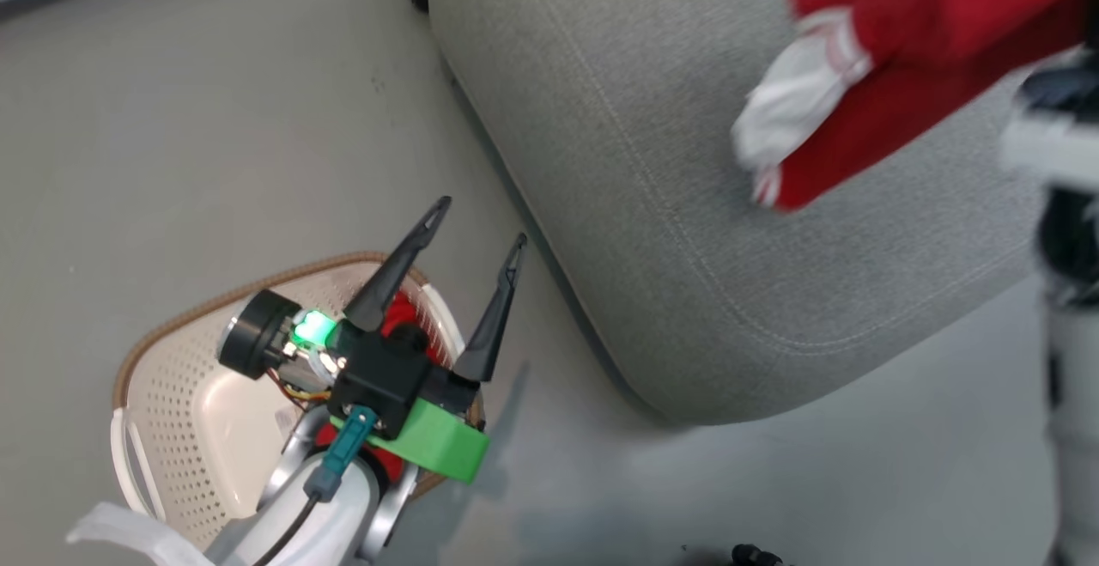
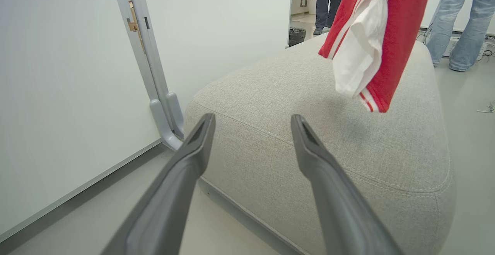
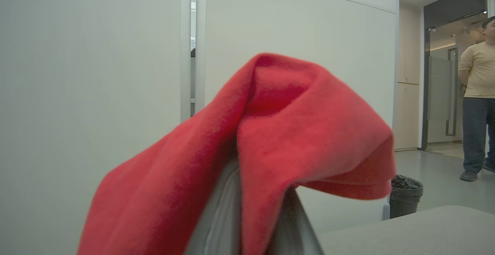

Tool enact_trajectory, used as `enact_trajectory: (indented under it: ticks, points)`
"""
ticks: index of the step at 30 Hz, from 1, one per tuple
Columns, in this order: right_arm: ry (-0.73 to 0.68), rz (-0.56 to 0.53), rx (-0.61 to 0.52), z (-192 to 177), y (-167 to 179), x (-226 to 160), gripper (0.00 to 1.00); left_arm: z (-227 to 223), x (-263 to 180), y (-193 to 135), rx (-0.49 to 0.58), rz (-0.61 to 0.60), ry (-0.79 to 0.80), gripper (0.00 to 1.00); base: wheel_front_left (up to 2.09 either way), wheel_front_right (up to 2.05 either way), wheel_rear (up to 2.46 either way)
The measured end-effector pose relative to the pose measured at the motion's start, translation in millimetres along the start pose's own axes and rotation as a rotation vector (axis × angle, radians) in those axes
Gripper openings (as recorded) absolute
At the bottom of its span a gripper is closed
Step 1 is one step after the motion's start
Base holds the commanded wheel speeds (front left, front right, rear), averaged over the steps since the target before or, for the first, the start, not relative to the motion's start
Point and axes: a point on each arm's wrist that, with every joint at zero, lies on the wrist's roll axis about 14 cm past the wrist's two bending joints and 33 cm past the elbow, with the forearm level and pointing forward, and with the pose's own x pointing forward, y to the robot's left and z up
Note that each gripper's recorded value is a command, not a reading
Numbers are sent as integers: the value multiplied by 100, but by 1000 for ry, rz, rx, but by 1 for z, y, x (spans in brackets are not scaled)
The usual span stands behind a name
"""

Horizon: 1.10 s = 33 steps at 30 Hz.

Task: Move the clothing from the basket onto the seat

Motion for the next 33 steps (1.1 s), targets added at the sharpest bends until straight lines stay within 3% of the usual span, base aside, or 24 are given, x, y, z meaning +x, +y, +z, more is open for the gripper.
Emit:
enact_trajectory:
  ticks: [3,9,16,17,18,19,20,21,29,33]
  points:
    - [-23,2,-68,-4,-17,36,0,-10,-1,14,-8,25,15,100,0,0,0]
    - [80,4,-189,-55,-45,87,0,-33,-2,40,-13,65,36,100,0,0,0]
    - [411,-42,-176,-184,-57,61,0,-59,-9,64,-38,131,67,100,0,0,0]
    - [455,-54,-160,-201,-56,53,9,-62,-11,67,-40,142,70,100,0,0,0]
    - [490,-70,-139,-214,-55,45,9,-64,-13,69,-41,151,77,100,0,0,0]
    - [529,-89,-117,-228,-55,36,45,-65,-14,72,-41,161,76,100,0,0,0]
    - [561,-101,-105,-239,-55,29,68,-66,-16,74,-35,169,75,100,0,0,0]
    - [588,-110,-103,-247,-56,22,100,-67,-18,77,-24,175,78,100,0,0,0]
    - [677,-72,-144,-253,-49,-30,100,-76,-42,89,-3,275,144,100,0,0,0]
    - [675,-45,-90,-238,-26,-59,100,-64,-55,91,-40,362,142,100,0,0,0]
